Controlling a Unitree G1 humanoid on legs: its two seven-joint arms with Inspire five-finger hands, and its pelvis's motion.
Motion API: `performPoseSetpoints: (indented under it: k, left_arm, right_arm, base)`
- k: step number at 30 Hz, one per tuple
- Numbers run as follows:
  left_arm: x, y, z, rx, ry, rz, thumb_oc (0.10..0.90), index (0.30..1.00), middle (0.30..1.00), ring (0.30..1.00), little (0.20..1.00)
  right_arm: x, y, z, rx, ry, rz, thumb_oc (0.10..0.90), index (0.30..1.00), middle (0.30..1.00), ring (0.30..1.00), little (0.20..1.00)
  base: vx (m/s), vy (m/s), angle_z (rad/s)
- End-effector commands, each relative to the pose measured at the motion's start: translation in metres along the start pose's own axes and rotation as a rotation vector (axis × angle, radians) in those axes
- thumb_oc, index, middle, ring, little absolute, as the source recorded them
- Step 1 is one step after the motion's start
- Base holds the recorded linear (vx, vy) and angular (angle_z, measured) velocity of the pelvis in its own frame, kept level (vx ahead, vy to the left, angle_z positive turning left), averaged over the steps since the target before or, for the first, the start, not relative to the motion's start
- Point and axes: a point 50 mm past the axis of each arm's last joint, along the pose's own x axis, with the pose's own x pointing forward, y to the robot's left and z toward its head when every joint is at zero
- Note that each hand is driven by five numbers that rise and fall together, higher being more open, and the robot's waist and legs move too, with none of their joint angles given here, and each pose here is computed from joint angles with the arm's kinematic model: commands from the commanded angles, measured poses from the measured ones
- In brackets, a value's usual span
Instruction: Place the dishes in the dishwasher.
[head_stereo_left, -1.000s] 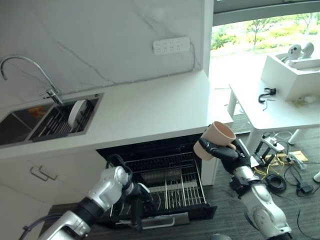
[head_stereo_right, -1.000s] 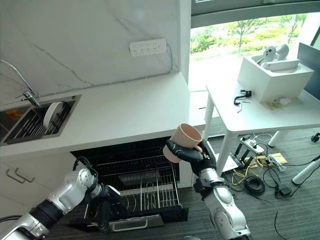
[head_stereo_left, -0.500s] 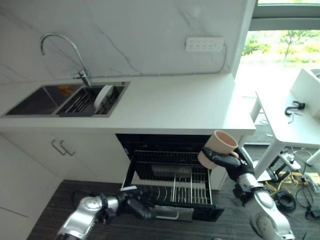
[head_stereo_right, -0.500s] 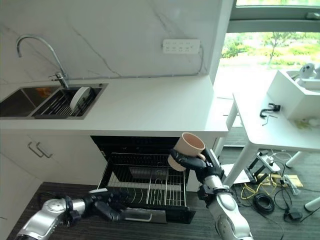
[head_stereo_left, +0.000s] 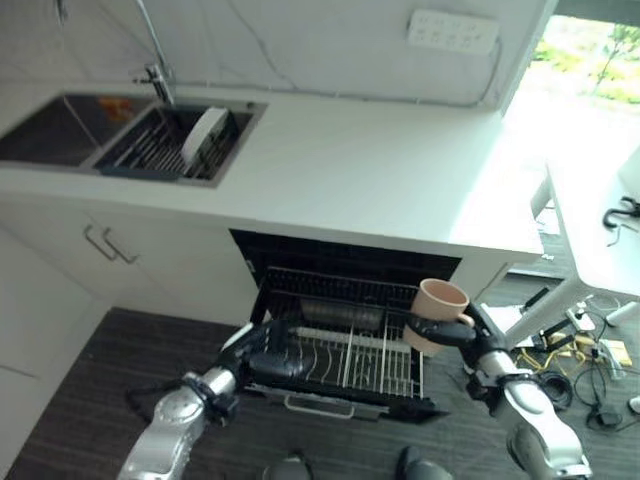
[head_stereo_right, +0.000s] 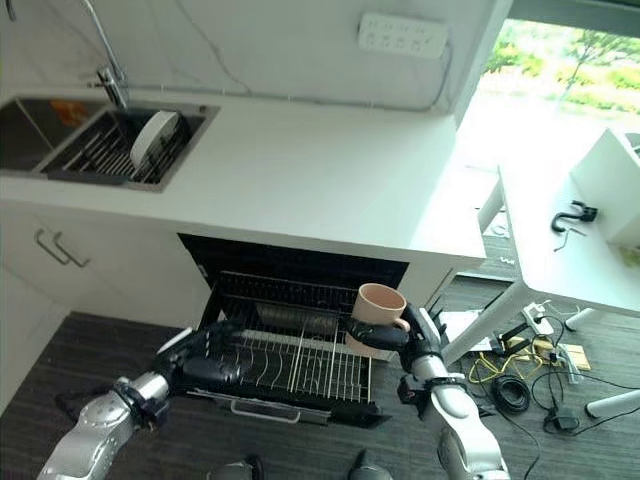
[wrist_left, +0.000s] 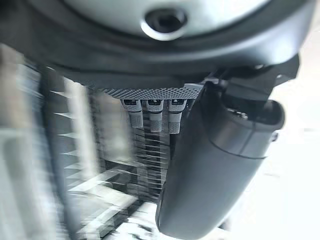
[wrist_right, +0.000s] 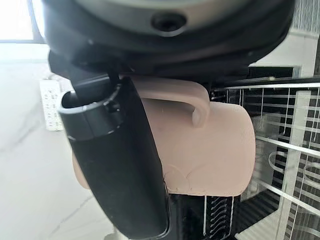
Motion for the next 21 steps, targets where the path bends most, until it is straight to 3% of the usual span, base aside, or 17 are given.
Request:
performPoseSetpoints:
  k: [1, 8, 21]
  left_arm:
    - [0.003, 0.013, 0.07, 0.06, -0.382, 0.1, 0.8, 0.9, 0.9, 0.9, 0.9]
    - [0.014, 0.005, 0.073, 0.064, -0.411, 0.146, 0.8, 0.9, 0.9, 0.9, 0.9]
    - [0.023, 0.0, 0.026, 0.056, -0.143, 0.148, 0.8, 0.9, 0.9, 0.9, 0.9]
  right_arm:
    - [0.006, 0.0, 0.069, -0.015, -0.346, -0.003, 0.4, 0.3, 0.3, 0.3, 0.3]
    - [0.012, 0.005, 0.067, -0.032, -0.338, -0.001, 0.4, 0.3, 0.3, 0.3, 0.3]
    - [0.015, 0.009, 0.052, -0.081, -0.248, 0.019, 0.4, 0.3, 0.3, 0.3, 0.3]
  base:
    - [0.0, 0.0, 0.0]
    - [0.0, 0.0, 0.0]
    - [0.05, 0.006, 0.0]
